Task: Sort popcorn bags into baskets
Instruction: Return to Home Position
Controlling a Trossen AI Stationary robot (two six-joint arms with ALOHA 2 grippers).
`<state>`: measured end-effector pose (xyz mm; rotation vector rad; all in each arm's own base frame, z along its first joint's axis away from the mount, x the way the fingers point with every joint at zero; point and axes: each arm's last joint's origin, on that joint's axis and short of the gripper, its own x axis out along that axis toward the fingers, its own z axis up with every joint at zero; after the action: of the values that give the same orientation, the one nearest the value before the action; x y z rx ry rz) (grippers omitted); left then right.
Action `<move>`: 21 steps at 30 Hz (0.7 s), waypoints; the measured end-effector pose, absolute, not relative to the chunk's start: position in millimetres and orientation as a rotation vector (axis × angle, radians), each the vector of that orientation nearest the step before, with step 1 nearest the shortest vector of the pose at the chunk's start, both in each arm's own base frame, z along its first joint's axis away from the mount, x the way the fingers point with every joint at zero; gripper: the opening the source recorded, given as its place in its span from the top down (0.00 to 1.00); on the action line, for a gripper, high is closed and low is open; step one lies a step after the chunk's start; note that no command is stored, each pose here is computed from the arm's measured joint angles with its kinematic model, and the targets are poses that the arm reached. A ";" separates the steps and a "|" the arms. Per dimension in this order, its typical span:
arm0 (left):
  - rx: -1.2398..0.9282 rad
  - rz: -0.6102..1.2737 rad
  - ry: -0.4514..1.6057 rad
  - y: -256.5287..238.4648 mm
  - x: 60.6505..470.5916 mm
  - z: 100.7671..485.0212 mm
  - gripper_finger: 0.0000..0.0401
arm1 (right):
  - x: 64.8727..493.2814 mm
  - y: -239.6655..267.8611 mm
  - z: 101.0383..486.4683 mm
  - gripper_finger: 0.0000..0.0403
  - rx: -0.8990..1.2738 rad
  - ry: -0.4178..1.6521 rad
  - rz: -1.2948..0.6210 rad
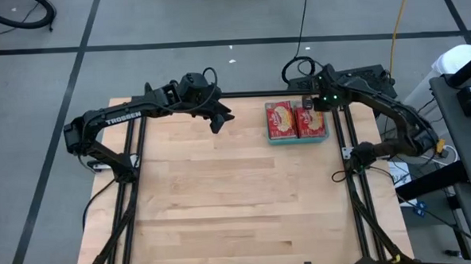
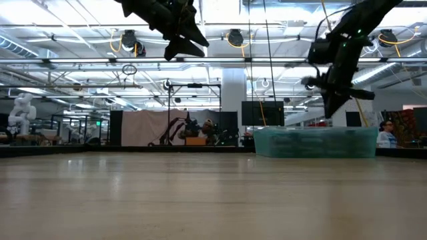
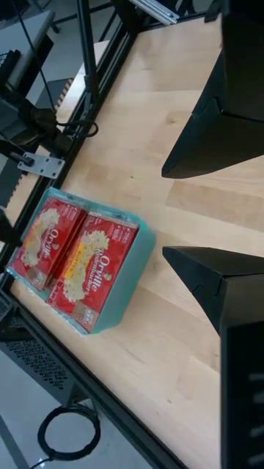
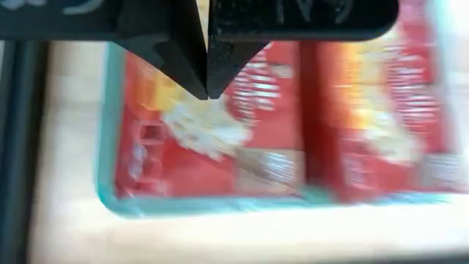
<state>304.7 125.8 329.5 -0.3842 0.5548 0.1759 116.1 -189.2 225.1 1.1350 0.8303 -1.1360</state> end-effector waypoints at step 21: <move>-0.201 0.230 0.632 125.6 284.4 336.9 0.94 | 127.3 -119.1 327.8 1.00 0.446 0.285 -0.545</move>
<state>284.4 125.6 336.9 -0.2010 0.6319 0.2296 127.3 -119.1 327.8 0.4461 0.2846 -0.5453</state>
